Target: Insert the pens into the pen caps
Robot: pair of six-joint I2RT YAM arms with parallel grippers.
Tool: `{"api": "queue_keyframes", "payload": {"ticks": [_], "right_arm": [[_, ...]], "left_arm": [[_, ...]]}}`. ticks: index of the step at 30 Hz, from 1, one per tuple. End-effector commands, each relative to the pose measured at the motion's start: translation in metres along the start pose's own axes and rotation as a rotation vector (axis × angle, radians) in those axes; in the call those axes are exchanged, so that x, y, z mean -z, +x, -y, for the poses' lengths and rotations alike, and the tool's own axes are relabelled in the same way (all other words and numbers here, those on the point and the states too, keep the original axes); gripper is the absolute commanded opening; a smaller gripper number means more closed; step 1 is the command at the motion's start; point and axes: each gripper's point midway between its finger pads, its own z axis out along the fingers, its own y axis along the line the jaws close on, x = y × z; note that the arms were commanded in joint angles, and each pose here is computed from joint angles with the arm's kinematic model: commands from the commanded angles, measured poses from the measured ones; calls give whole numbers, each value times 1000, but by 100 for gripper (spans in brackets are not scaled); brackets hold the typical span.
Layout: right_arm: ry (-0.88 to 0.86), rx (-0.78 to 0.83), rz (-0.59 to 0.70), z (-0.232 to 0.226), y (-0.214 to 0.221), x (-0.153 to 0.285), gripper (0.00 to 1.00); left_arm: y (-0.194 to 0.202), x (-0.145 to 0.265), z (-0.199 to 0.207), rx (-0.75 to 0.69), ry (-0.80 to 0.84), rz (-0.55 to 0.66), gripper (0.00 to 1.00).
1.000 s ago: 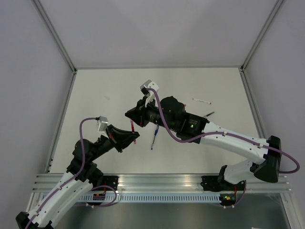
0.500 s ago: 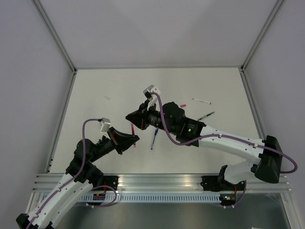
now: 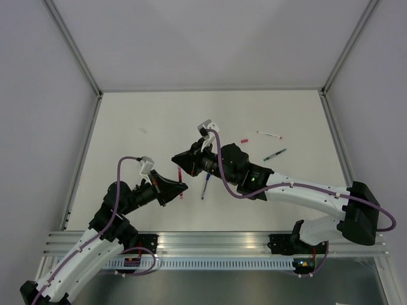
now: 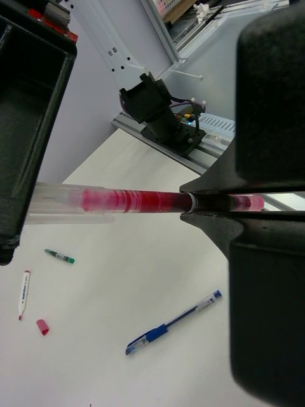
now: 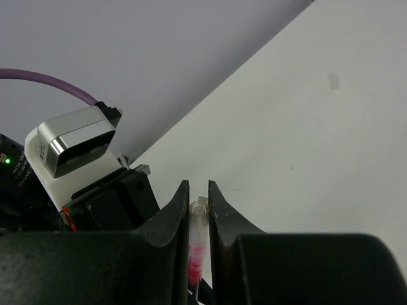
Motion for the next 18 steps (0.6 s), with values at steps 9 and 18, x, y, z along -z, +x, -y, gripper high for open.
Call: {"api": "queue_keyframes", "payload": {"ticks": [9,18], "right_arm": [[-39,-4,-291,-3,106,36,0],[-85,-40,-311,-10,131,50,0]], "left_arm": [[-106,-5,31,-117,0,295,2],[-127,-12,29,-129,-44,330,2]]}}
